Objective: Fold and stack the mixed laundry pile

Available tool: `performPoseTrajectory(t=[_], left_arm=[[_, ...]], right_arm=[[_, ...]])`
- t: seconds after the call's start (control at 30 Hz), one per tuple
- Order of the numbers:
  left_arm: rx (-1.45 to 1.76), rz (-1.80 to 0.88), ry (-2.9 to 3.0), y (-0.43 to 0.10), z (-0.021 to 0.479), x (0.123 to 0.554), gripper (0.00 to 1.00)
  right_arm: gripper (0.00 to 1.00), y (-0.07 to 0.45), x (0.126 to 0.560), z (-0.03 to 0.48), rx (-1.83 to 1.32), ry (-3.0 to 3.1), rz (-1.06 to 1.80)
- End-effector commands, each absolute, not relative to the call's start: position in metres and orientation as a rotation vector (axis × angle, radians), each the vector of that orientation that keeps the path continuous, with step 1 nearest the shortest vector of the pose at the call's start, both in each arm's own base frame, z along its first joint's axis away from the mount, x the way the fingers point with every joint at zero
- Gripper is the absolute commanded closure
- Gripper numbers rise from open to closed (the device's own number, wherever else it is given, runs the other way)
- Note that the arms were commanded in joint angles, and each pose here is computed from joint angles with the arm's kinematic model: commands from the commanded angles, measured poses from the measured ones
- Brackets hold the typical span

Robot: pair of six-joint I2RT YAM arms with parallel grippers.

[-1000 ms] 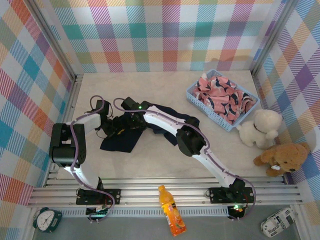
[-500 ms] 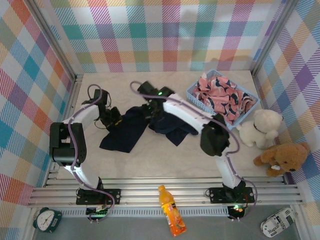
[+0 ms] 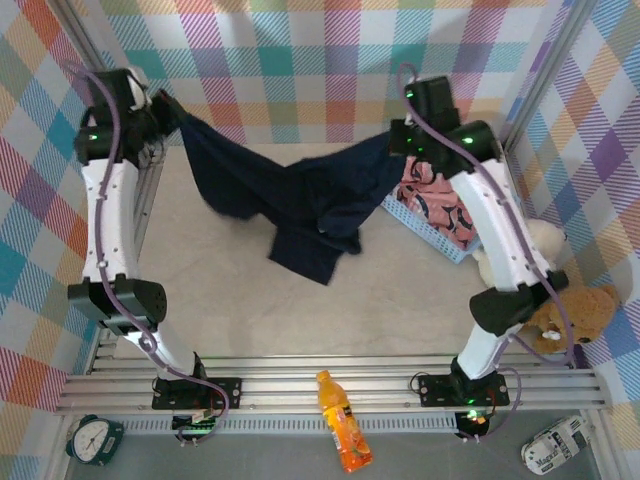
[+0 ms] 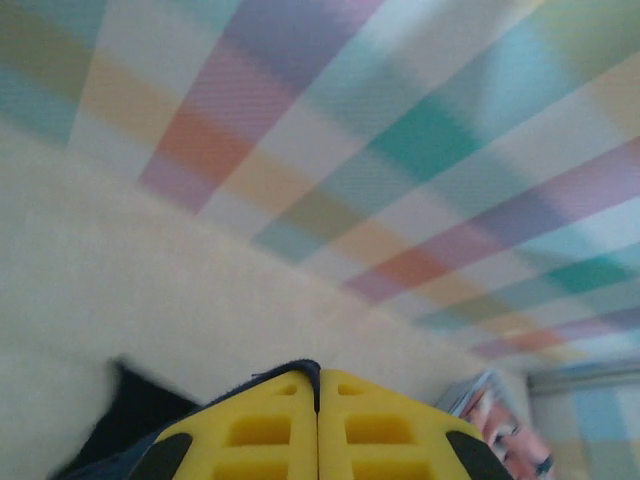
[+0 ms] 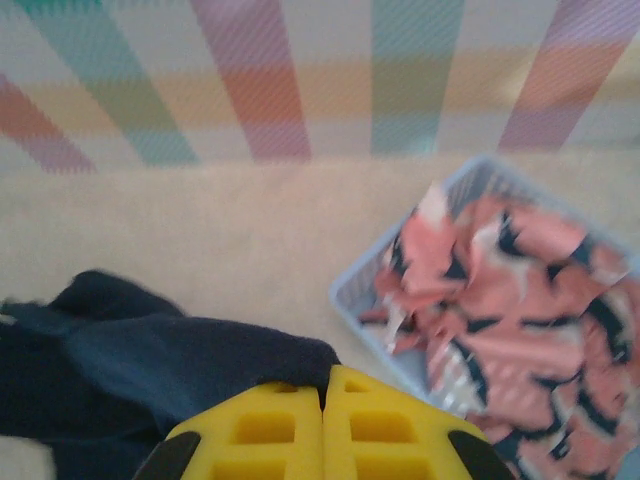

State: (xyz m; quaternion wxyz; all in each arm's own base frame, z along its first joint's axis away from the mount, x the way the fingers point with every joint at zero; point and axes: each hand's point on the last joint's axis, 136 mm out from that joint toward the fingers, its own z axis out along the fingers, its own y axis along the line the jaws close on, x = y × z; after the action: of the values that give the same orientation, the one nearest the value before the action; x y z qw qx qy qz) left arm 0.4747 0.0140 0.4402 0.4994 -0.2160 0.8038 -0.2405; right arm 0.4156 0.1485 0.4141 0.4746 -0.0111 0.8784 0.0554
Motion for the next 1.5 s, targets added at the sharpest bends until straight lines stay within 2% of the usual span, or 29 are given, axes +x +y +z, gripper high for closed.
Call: performPoseTrajectory(t=[0.0,0.13,0.33,0.53,0.67,0.8,0.9,1.0,1.1,1.17,1.27,1.37,1.47], left_arm=[[-0.565,-0.559,1.814,0.040,0.491,0.455,1.00],[-0.626,-0.515,1.748,0.066,0.506,0.444,1.00],[-0.634,-0.610,1.717,0.067,0.510,0.440,1.00],[-0.707,-0.560,1.742,0.078,0.494,0.442,1.00],[-0.722,-0.535,1.714,0.088,0.500,0.430,1.00],[-0.622,-0.541,1.636,0.077,0.544,0.404,1.00],[-0.550,-0.513,1.544,0.069,0.588,0.375,1.00],[-0.504,-0.477,1.453,0.064,0.624,0.345,1.00],[-0.467,-0.500,1.415,0.056,0.640,0.334,1.00],[-0.482,-0.518,1.427,0.058,0.634,0.342,1.00],[-0.562,-0.540,1.490,0.070,0.603,0.375,1.00],[-0.665,-0.568,1.602,0.084,0.544,0.419,1.00],[-0.763,-0.592,1.740,0.091,0.466,0.453,1.00]], right_arm=[[1.00,0.100,0.381,0.512,-0.005,1.879,0.030],[1.00,0.063,0.356,0.551,0.044,1.742,-0.097],[1.00,0.045,0.323,0.568,0.091,1.651,-0.075],[1.00,0.054,0.334,0.531,0.103,1.754,-0.042],[1.00,0.061,0.336,0.519,0.103,1.793,0.012],[1.00,0.080,0.313,0.535,0.025,1.751,0.196],[1.00,0.087,0.283,0.569,-0.033,1.642,0.325],[1.00,0.080,0.257,0.600,-0.026,1.543,0.372],[1.00,0.078,0.249,0.619,-0.026,1.470,0.386],[1.00,0.079,0.264,0.621,-0.022,1.459,0.353],[1.00,0.094,0.312,0.614,-0.042,1.487,0.285],[1.00,0.110,0.388,0.585,-0.029,1.576,0.229],[1.00,0.129,0.468,0.534,-0.003,1.699,0.304]])
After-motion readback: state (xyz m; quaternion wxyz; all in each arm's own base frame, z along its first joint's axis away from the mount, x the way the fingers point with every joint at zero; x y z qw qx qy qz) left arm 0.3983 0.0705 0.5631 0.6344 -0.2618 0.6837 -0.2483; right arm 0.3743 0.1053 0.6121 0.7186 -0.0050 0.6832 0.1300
